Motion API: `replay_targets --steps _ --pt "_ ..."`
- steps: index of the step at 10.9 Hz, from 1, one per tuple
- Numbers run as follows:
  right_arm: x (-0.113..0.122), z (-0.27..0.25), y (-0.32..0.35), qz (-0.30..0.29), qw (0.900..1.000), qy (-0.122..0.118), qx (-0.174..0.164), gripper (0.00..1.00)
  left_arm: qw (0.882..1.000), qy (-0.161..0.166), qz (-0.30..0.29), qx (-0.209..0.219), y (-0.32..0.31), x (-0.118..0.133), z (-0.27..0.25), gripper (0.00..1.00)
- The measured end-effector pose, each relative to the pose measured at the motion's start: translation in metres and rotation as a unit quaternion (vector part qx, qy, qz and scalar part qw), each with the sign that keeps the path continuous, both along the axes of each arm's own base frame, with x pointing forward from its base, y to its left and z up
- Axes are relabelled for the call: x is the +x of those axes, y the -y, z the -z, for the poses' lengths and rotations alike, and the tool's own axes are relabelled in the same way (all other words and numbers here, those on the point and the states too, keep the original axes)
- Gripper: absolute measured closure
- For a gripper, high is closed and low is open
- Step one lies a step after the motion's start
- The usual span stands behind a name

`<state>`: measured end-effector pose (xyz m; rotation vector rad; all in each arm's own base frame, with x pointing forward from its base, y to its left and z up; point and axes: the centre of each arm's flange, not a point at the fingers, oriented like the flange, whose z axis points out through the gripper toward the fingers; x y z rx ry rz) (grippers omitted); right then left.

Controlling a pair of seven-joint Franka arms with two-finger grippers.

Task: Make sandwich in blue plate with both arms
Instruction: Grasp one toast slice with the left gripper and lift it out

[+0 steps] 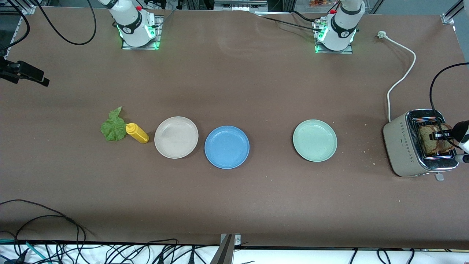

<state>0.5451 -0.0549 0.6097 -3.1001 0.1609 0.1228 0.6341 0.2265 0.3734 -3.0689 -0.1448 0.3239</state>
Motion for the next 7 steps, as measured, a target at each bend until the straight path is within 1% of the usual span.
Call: replay_targets --steps 3,5,6,7 --pt "0.0 0.0 0.0 0.0 1.0 0.0 0.0 0.0 1.0 0.006 0.01 -0.001 -0.005 -0.001 -0.007 0.87" --pt "0.0 0.0 0.0 0.0 1.0 0.0 0.0 0.0 1.0 0.016 0.018 0.001 -0.005 -0.002 -0.026 0.88" --pt "0.0 0.0 0.0 0.0 1.0 0.0 0.0 0.0 1.0 0.021 0.023 0.002 -0.006 -0.004 -0.039 0.91" --pt "0.0 0.0 0.0 0.0 1.0 0.0 0.0 0.0 0.999 0.026 0.028 0.004 -0.007 -0.007 -0.053 0.91"
